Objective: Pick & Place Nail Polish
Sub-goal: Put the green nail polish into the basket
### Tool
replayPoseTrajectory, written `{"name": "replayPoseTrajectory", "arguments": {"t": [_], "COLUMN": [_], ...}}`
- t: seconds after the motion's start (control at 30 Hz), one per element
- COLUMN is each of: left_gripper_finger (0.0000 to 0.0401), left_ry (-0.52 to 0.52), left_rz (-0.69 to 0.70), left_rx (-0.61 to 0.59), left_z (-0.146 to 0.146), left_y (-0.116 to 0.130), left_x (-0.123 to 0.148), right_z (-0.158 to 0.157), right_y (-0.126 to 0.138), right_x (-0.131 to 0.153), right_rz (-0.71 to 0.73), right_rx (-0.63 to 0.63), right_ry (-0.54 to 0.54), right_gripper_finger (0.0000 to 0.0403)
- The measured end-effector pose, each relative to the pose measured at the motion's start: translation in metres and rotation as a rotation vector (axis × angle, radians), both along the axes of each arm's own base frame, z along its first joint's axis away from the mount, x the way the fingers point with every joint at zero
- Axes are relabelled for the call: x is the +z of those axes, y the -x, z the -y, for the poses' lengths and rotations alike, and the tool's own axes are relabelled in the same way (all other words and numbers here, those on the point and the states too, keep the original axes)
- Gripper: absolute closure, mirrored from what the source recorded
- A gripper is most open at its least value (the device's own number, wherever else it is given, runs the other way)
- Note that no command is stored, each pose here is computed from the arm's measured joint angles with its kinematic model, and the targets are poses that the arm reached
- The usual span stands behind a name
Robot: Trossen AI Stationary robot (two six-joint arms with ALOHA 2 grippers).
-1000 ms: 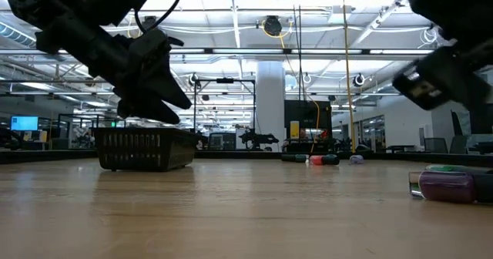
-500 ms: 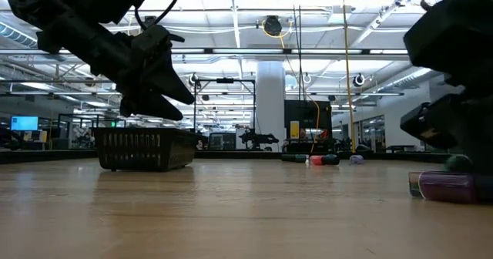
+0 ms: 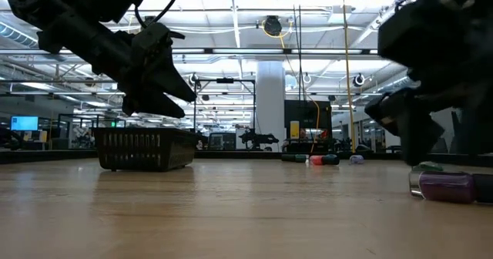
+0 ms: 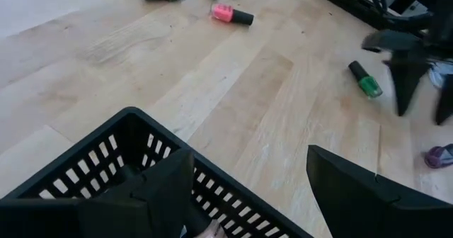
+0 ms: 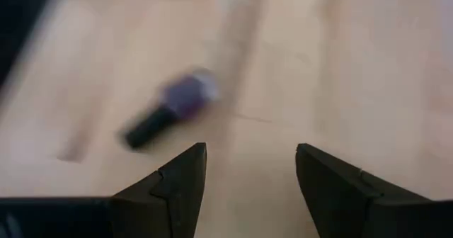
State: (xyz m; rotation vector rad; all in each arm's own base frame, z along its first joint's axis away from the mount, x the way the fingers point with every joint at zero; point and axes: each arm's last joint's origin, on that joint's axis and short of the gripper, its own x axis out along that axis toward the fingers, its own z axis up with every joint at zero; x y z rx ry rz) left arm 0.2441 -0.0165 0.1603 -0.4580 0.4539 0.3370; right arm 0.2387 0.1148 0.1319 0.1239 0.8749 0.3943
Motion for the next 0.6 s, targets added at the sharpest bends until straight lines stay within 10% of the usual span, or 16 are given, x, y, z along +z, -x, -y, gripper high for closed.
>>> {"name": "replayPoseTrajectory", "arguments": {"t": [0.2, 0.6], "left_gripper_finger": [0.0132, 0.0132], "left_ry": [-0.001, 0.028], "left_rz": [0.000, 0.034], "left_rx": [0.001, 0.076], "left_z": [0.000, -0.014], "left_y": [0.000, -0.002], "left_x": [0.000, 0.002], "right_z": [-0.021, -0.053], "right_y": [-0.002, -0.024], "right_x": [0.013, -0.011], "right_rz": [0.075, -0.046], "right_rx": [0.112, 0.177], "right_ry": [-0.224, -0.317], "right_gripper_finger": [0.0195, 0.0195]}}
